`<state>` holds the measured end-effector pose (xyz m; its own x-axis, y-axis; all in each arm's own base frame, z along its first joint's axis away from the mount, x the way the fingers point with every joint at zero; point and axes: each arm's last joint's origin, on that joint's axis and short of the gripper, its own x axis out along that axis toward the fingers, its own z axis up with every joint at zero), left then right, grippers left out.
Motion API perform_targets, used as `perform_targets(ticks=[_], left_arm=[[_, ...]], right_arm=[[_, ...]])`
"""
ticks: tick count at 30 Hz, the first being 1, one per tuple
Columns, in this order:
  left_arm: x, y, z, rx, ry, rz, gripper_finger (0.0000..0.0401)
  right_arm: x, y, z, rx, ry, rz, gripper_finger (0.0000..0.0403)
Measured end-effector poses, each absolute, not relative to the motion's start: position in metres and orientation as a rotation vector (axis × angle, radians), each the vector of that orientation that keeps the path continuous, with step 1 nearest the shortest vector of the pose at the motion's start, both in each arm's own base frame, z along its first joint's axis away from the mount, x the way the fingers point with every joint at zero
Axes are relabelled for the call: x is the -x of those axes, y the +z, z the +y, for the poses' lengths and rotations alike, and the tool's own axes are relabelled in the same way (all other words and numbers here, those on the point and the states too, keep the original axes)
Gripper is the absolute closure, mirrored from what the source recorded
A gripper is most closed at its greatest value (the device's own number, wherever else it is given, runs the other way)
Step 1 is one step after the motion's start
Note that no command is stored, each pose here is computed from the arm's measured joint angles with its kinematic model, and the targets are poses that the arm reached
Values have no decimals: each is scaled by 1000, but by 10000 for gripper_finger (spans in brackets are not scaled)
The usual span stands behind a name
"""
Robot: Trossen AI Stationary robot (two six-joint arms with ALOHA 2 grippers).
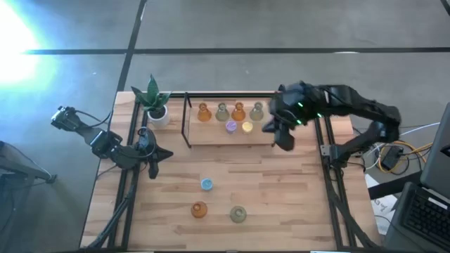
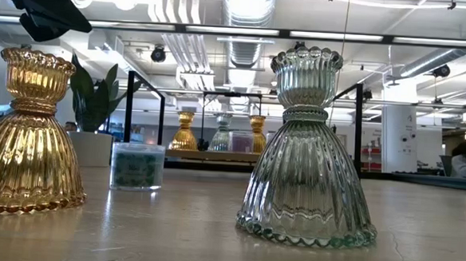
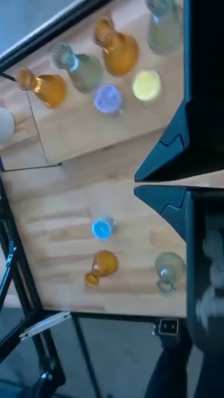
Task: Pick & Place candle stick holders
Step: Put the blue candle on the shelf
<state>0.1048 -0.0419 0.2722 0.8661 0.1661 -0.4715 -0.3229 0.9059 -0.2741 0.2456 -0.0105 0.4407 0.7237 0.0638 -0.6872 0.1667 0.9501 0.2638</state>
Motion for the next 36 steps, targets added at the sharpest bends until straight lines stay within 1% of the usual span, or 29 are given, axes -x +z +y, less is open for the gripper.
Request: perform_targets(ticks=[5, 10, 13, 16, 20, 25, 27, 31, 33, 36], left_arm=[[-105, 272, -42, 354, 262, 456, 389], [-105, 272, -42, 354, 262, 456, 389], [-105, 272, -42, 351, 269, 452, 389], [-105, 272, -42, 351, 270, 451, 389], [-105, 272, -41, 348, 278, 446, 389], [-105, 273, -41, 347, 292, 438, 389], [-105, 273, -41, 356, 294, 437, 389], [-105, 273, -41, 369, 297, 435, 389], [-105, 273, -41, 370, 297, 435, 389], [-105, 273, -41, 369, 297, 436, 389]], right_arm=[[-205, 408, 16, -404, -19, 637, 394], [-155, 382, 33, -496, -30, 420, 394], [-134, 363, 37, -497, -32, 334, 394], [-120, 340, 37, -475, -49, 303, 394], [-111, 311, 34, -439, -59, 289, 394], [-107, 281, 33, -398, -22, 178, 394], [-110, 265, 34, -342, -14, 176, 394], [-117, 240, 37, -133, 12, 127, 394], [-120, 226, 35, -124, -7, 91, 394], [-120, 199, 30, -156, -40, 100, 394]])
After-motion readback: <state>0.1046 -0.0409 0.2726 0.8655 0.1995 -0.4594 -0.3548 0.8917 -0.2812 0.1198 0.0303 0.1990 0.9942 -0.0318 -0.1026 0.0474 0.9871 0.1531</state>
